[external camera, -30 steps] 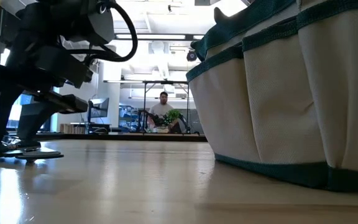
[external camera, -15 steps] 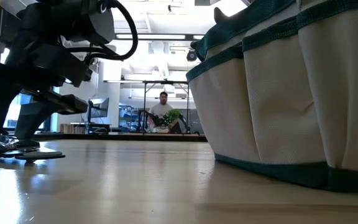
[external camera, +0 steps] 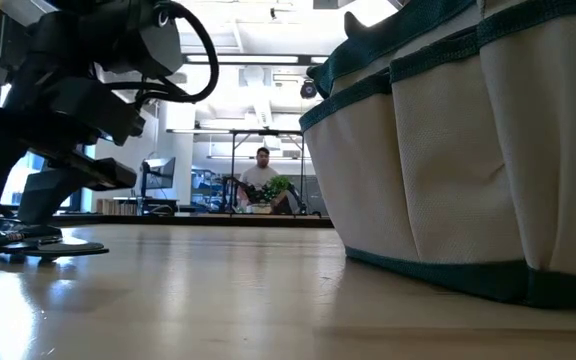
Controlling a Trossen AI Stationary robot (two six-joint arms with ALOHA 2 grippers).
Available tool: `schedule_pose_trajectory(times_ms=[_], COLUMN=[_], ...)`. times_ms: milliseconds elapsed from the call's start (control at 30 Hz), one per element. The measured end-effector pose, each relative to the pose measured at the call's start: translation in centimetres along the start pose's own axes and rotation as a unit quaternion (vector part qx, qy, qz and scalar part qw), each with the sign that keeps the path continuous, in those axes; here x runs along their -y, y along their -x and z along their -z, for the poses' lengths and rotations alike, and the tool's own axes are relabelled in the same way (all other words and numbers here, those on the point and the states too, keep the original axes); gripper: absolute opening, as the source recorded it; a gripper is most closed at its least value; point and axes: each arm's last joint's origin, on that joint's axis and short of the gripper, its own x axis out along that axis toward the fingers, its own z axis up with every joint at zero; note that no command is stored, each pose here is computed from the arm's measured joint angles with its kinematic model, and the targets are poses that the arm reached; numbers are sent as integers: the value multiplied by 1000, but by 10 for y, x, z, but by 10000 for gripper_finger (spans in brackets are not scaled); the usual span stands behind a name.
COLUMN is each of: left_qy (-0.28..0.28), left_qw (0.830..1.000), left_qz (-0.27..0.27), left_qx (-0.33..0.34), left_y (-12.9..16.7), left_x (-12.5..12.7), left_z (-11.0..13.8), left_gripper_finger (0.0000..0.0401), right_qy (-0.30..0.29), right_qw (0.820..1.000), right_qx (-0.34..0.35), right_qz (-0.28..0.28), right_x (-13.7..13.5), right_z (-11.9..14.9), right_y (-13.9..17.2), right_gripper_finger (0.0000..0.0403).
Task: Pick & Place Garden tools in Gardening bag
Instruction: Put the green shear scissors into the green gardening bag
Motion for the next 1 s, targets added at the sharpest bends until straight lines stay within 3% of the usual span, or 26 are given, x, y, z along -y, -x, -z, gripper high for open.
schedule_pose_trajectory(times_ms=[267, 500, 1000], left_qy=[0, -7, -9], left_qw=[1000, 1000, 1000], left_qz=[1, -1, -3], left_qx=[4, 4, 3], left_y=[-2, -2, -2], left_x=[-1, -1, -1], left_z=[1, 1, 2], left_gripper_finger=[117, 44, 43], right_qy=[3, 3, 3], right_qw=[1000, 1000, 1000], right_qx=[3, 10, 12], right_qz=[19, 18, 17], right_x=[-2, -2, -3], right_z=[0, -1, -1], right_y=[0, 0, 0], right_gripper_finger=[133, 133, 133])
